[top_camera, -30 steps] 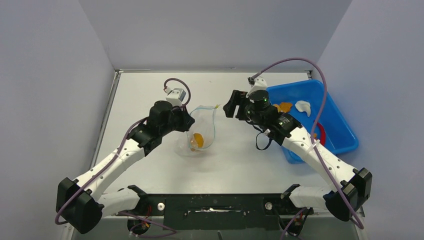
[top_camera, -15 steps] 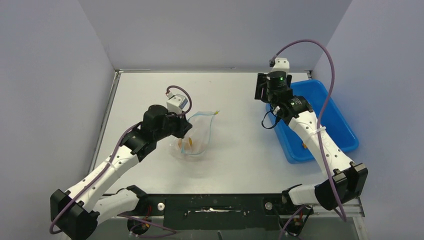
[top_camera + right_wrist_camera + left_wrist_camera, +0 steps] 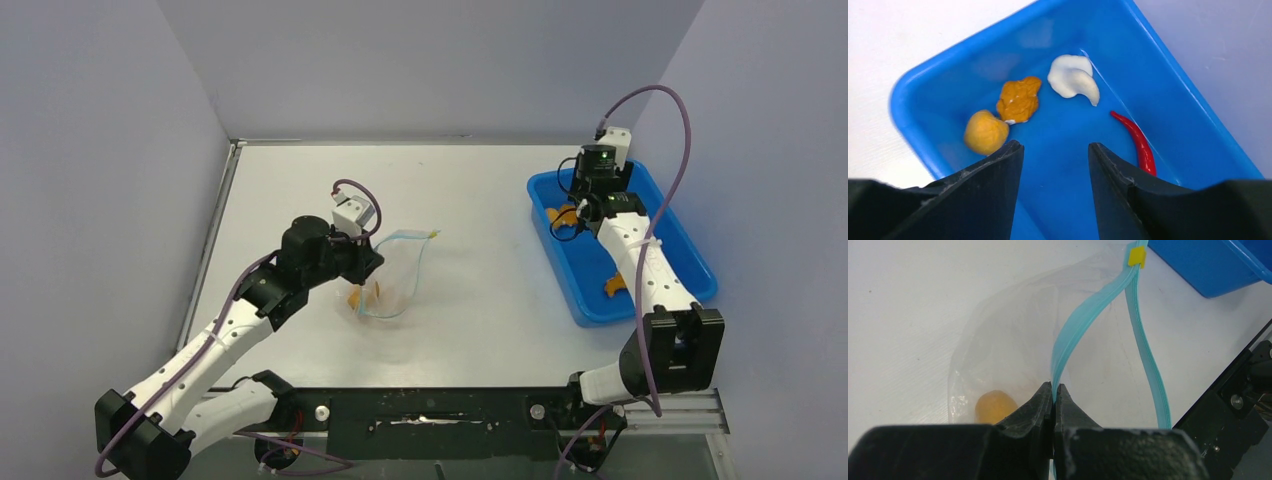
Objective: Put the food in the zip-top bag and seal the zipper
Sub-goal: Pick up the fake vegetable from the bin.
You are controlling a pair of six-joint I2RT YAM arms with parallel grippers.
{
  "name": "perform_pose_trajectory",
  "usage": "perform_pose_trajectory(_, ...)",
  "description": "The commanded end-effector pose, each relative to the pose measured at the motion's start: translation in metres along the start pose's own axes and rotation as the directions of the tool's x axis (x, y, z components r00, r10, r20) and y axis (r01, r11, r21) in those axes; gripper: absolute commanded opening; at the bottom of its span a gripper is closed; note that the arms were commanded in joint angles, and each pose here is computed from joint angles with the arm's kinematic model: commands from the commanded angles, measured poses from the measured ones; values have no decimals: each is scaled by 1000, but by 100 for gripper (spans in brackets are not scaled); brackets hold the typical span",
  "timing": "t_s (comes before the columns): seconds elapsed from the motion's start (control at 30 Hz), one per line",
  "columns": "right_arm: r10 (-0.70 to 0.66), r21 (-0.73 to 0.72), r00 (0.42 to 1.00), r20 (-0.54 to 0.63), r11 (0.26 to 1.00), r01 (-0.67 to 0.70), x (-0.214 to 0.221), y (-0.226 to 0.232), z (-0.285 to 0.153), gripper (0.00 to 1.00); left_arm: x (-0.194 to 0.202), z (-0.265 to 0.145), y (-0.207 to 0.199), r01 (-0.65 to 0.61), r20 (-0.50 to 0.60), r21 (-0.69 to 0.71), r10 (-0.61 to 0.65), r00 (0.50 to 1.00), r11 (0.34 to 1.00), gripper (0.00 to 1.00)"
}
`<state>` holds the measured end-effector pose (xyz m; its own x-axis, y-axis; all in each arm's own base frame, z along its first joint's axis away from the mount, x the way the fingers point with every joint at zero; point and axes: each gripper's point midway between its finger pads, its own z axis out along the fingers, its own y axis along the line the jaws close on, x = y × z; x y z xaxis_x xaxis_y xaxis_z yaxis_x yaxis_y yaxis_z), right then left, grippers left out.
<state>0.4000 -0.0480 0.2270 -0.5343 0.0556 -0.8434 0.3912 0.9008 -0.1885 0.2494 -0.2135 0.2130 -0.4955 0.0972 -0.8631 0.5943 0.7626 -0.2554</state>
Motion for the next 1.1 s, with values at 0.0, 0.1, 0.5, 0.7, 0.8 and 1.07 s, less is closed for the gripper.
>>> perform_pose_trajectory(0.0,56,39,996,67,997,-59,-8,-7,26,50,-18,-5,-6,-29,65,29,27,998,999,0)
perform_pose_trajectory(0.1,27,52,999,21,998,-28,3,-15,50,51,-20,-7,-6,-32,69,30,30,997,999,0)
perform_pose_trajectory(0.5,-132,58,980,-150,988,142,34,-29,123,58,-29,-18,0,-28,121,6,27,992,1000,0)
perform_pose_trajectory(0.7,-164,91,961,-223,978,188,40,-48,152,66,-34,-24,0,-25,155,0,24,988,1000,0)
perform_pose_trajectory(0.8,-134,59,965,-227,987,151,41,-54,165,66,-37,-27,2,-23,174,-3,23,985,1000,0)
perform_pose_trajectory(1.07,-121,-13,954,-273,992,122,64,-45,181,66,-41,-30,12,-4,187,-18,7,982,1000,0)
